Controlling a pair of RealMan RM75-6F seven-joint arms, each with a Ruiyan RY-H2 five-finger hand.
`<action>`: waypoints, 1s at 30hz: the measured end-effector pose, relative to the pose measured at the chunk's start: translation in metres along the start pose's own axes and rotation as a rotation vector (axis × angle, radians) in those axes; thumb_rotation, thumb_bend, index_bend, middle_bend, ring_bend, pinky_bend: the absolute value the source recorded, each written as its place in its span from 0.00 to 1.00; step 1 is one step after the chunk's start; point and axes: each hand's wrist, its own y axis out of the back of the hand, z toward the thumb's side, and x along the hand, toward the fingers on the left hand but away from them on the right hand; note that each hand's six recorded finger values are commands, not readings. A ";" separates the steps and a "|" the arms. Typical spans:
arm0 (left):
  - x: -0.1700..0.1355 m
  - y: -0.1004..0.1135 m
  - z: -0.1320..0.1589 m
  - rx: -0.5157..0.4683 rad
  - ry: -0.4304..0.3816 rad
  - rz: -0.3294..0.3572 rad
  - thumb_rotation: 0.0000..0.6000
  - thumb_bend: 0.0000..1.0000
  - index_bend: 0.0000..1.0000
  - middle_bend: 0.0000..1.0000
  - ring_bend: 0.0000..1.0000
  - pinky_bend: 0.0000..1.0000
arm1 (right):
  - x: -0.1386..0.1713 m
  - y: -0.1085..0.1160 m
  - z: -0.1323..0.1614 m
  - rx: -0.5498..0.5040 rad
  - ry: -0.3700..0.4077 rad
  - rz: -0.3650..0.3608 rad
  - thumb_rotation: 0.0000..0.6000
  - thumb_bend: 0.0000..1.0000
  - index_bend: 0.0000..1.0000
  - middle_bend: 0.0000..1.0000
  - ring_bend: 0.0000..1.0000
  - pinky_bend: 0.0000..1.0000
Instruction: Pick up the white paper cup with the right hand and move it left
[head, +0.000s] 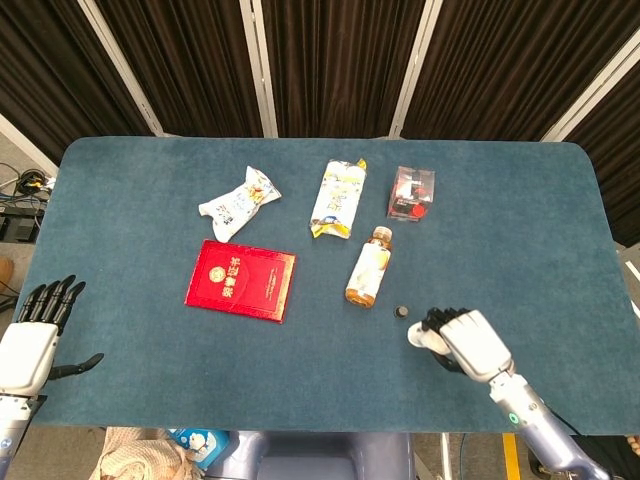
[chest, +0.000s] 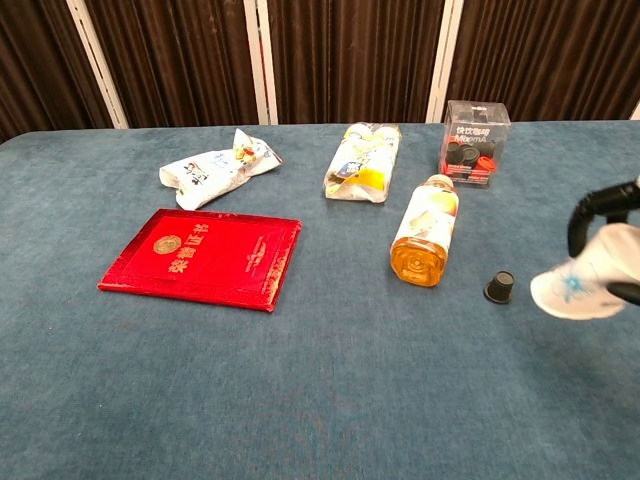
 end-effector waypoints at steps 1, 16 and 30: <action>0.000 0.000 0.000 -0.002 0.001 0.000 1.00 0.00 0.00 0.00 0.00 0.00 | -0.004 0.001 0.000 -0.003 -0.005 -0.010 1.00 0.41 0.45 0.37 0.47 0.58; 0.000 0.001 0.000 -0.019 -0.002 -0.002 1.00 0.00 0.00 0.00 0.00 0.00 | -0.041 -0.011 0.008 0.018 -0.028 -0.002 1.00 0.41 0.45 0.37 0.47 0.58; 0.001 0.001 0.000 -0.029 0.000 -0.004 1.00 0.00 0.00 0.00 0.00 0.00 | -0.058 -0.033 0.013 0.046 -0.049 0.035 1.00 0.39 0.07 0.25 0.29 0.30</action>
